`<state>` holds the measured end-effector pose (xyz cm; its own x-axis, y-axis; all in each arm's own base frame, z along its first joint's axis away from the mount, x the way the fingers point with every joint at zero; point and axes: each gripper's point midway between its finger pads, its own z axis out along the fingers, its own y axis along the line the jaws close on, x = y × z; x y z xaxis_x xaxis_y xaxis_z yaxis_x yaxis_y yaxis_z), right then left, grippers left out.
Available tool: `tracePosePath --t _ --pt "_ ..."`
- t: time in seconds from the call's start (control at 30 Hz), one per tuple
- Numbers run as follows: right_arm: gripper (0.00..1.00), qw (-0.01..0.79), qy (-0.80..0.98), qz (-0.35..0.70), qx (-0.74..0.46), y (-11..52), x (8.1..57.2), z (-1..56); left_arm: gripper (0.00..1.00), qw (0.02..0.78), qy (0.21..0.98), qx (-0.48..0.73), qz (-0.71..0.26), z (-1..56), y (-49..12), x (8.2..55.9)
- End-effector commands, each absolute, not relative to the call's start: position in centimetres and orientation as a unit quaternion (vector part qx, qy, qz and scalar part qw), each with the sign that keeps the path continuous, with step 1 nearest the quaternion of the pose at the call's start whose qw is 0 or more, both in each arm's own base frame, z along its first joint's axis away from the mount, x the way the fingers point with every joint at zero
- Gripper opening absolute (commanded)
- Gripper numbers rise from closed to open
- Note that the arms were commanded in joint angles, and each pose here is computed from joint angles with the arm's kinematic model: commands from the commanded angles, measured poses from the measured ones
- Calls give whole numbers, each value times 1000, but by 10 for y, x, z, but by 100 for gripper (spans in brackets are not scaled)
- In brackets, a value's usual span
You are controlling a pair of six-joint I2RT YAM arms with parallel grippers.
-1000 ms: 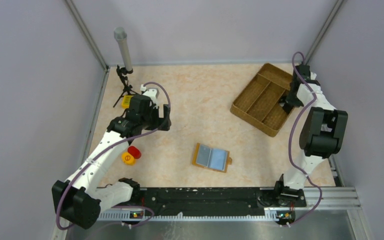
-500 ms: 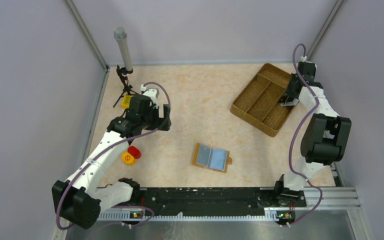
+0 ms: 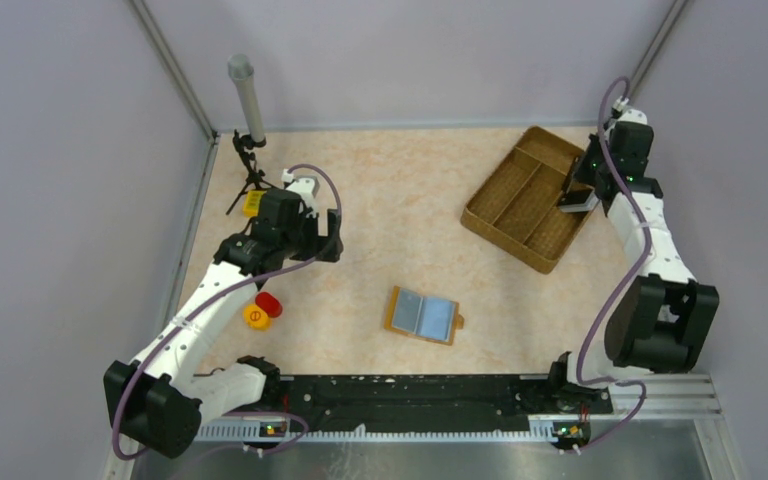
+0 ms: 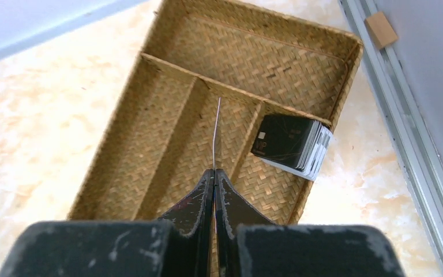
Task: Put the credit cards into the card holder
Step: Pick up the credit card from the storage box, then insert the credit card into the card holder.
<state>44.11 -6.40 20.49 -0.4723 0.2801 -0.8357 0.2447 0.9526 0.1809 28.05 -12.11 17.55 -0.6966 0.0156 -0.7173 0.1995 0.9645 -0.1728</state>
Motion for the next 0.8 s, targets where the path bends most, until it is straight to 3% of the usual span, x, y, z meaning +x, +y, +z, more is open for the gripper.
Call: tracePosePath --t 0.0,0.3,0.63,0.77 --pt "0 523 838 60 141 -47 424 243 99 404 898 82 -154 191 -133 281" --pt "0 511 833 211 38 76 371 271 99 420 850 133 -288 227 -176 262" --pt "0 486 770 399 -105 197 299 315 99 407 717 141 -548 294 -240 229" --pt "0 468 736 467 -143 226 275 334 99 413 680 134 -592 309 -249 231"
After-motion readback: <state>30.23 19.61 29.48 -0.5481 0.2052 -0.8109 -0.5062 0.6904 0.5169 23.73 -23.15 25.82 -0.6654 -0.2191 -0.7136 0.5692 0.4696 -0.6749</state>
